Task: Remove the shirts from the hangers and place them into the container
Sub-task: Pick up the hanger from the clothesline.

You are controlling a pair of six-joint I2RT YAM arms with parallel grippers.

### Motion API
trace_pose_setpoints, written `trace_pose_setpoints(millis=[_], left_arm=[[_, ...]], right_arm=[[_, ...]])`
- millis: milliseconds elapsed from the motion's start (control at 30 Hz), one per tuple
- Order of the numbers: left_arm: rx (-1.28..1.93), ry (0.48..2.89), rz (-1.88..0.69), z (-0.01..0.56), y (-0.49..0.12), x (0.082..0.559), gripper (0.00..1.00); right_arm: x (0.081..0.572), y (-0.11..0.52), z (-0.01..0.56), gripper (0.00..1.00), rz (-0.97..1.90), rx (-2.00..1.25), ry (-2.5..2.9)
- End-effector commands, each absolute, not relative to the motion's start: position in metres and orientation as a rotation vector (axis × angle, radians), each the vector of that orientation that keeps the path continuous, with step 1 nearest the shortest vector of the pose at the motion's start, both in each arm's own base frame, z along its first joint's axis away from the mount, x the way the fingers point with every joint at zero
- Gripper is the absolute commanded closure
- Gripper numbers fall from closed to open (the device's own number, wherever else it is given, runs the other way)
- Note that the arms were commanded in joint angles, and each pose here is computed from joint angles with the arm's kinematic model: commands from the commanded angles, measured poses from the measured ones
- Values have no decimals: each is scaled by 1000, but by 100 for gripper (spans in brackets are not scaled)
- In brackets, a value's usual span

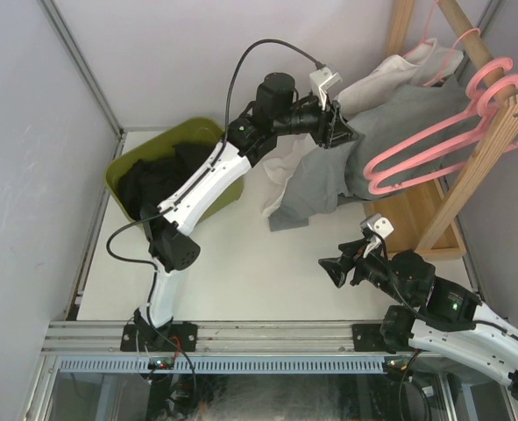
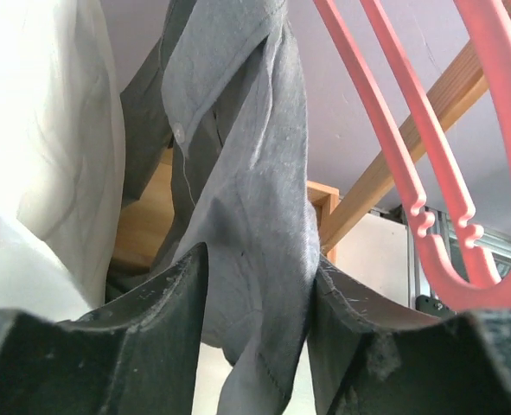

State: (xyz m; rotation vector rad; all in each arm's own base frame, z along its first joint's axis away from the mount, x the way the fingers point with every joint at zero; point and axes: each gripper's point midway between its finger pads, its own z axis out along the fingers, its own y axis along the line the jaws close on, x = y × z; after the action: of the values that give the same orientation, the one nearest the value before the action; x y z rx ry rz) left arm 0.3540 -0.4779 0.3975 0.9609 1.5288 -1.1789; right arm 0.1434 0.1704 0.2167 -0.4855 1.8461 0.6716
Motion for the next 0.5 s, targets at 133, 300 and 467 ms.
trace_pose_setpoints(millis=[133,300,467], left_arm=[[944,1535,-1152,407,-482,353,91],[927,1451,-1151,432,-478,350,100],[888,1215,-1140,498,-461,334,100]], right_arm=[[144,170,220,34,696,-442,1844],[145,169,220,34,686,-438,1845],[146,167,219,35,679,-417,1851]])
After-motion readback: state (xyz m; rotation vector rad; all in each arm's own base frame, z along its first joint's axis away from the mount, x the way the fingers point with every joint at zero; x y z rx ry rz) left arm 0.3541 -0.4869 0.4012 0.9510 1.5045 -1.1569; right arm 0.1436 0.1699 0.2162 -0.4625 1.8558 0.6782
